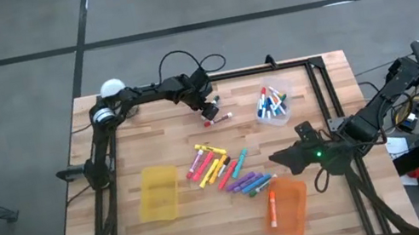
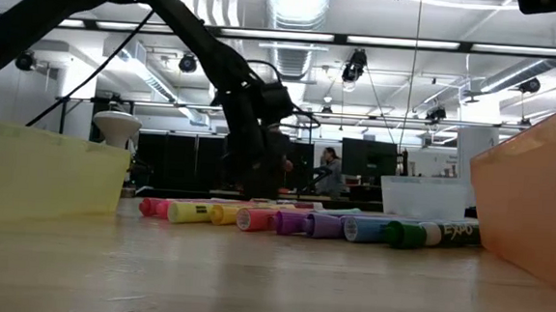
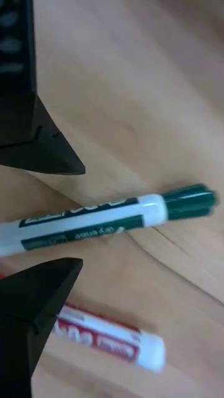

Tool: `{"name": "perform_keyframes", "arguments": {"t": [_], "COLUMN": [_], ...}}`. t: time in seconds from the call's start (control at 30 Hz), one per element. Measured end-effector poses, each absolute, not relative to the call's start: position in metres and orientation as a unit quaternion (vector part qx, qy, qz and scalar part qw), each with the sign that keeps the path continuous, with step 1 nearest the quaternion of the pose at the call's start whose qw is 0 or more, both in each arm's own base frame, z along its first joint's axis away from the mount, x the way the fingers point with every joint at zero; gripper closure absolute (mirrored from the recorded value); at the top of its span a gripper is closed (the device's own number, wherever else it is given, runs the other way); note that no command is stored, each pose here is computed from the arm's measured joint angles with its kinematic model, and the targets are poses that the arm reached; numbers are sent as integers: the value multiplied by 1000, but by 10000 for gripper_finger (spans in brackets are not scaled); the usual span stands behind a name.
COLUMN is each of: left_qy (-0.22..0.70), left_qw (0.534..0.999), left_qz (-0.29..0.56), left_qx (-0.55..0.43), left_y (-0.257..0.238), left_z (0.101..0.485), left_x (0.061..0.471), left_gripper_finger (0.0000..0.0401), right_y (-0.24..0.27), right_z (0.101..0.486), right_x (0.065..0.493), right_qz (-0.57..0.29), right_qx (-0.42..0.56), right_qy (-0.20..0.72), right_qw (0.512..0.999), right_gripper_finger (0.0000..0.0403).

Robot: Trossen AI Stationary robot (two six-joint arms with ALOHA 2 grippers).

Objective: Pick & Place Markers
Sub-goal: Put the top green marker pen into the orange bin

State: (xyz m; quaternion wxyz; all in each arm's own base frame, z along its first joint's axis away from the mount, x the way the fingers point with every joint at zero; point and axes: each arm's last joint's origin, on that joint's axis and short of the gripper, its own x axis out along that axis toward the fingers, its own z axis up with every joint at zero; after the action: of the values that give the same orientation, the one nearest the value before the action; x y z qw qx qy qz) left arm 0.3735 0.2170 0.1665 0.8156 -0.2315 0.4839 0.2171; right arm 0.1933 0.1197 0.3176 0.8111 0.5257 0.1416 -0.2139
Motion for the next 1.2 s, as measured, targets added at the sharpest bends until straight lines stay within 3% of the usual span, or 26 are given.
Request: {"name": "perform_keyframes", "arguments": {"t": [0.23, 0.57, 0.87, 1.2], "left_qy": [491, 490, 480, 398], "left_qw": [812, 817, 821, 863], "left_qz": [217, 207, 190, 179], "left_qx": [-229, -223, -243, -253], "left_y": [217, 219, 223, 218], "left_z": [161, 162, 173, 244], "left_x": [374, 374, 373, 366], "left_gripper_finger": [199, 357, 357, 357], "right_y": [119, 118, 112, 106], "right_z": [318, 318, 318, 320], "right_x": [193, 194, 197, 199], "right_qz": [-219, -227, -238, -259], "right_qx": [523, 521, 523, 514], "right_qy": [134, 123, 115, 86], "right_qw": [813, 814, 810, 813], "right_gripper_finger": [209, 209, 209, 209]}}
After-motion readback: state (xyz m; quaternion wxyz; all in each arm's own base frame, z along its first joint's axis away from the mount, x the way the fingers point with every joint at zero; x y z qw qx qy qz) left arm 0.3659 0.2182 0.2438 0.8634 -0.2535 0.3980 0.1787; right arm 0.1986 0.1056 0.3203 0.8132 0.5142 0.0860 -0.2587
